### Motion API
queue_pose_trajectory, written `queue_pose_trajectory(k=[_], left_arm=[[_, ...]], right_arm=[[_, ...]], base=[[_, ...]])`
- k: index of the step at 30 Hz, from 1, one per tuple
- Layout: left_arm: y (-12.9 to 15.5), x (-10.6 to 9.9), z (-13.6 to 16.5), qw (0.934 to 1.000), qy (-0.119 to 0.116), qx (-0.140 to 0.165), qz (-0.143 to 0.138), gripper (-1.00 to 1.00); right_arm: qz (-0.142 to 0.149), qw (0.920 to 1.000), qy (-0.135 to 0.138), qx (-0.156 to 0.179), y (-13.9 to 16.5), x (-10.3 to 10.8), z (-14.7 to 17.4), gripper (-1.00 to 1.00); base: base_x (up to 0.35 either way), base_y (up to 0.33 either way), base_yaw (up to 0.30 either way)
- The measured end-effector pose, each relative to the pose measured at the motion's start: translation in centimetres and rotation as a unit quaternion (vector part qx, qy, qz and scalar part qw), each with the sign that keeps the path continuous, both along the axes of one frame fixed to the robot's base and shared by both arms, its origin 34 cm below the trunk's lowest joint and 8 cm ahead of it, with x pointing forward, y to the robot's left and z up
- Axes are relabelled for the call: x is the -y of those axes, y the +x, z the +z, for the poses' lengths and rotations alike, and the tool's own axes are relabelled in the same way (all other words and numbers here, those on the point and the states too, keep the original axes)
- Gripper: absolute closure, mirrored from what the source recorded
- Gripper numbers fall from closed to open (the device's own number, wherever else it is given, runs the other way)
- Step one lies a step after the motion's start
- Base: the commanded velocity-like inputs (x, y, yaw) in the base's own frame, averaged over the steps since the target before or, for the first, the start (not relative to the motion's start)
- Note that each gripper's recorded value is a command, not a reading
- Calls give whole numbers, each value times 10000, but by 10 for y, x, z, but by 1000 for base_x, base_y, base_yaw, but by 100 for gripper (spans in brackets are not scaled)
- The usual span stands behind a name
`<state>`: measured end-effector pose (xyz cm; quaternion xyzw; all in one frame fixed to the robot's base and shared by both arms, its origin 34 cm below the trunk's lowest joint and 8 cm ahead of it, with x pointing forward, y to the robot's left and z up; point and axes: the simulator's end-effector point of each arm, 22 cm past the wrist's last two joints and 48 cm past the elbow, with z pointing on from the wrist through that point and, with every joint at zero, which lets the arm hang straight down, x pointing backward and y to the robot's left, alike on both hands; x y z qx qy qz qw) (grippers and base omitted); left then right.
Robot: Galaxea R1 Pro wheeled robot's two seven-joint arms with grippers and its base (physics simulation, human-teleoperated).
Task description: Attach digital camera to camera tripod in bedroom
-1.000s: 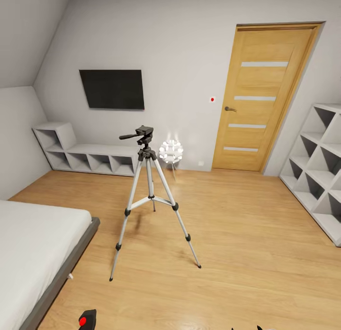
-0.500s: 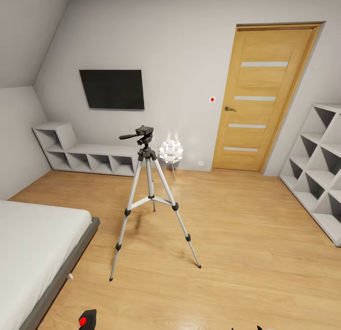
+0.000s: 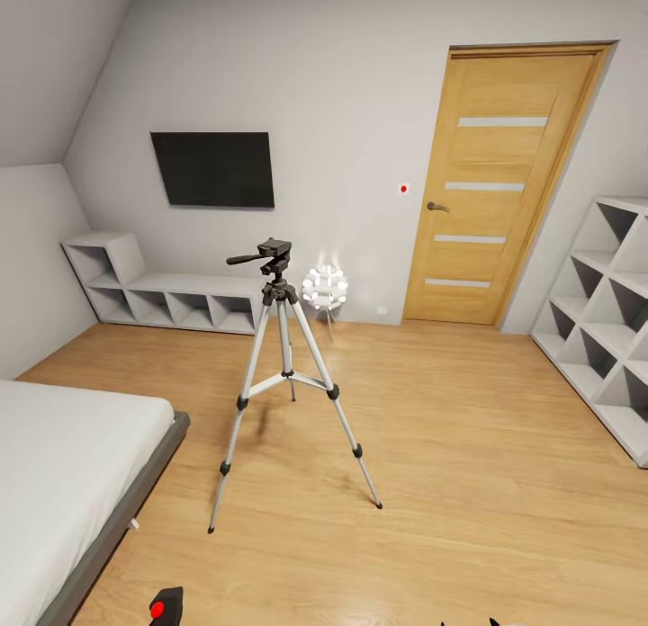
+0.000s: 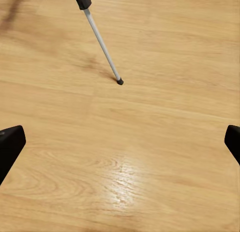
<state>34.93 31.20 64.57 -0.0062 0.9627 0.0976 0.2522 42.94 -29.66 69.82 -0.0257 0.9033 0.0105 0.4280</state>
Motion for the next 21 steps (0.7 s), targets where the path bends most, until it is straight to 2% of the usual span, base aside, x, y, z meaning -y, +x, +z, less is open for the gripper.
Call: queue_pose_trajectory(k=[21], left_arm=[[0,0,0,10000,0,0,-2,100]], right_arm=[[12,10000,8,-1,0,-1,0,-100]], base=[[0,0,0]])
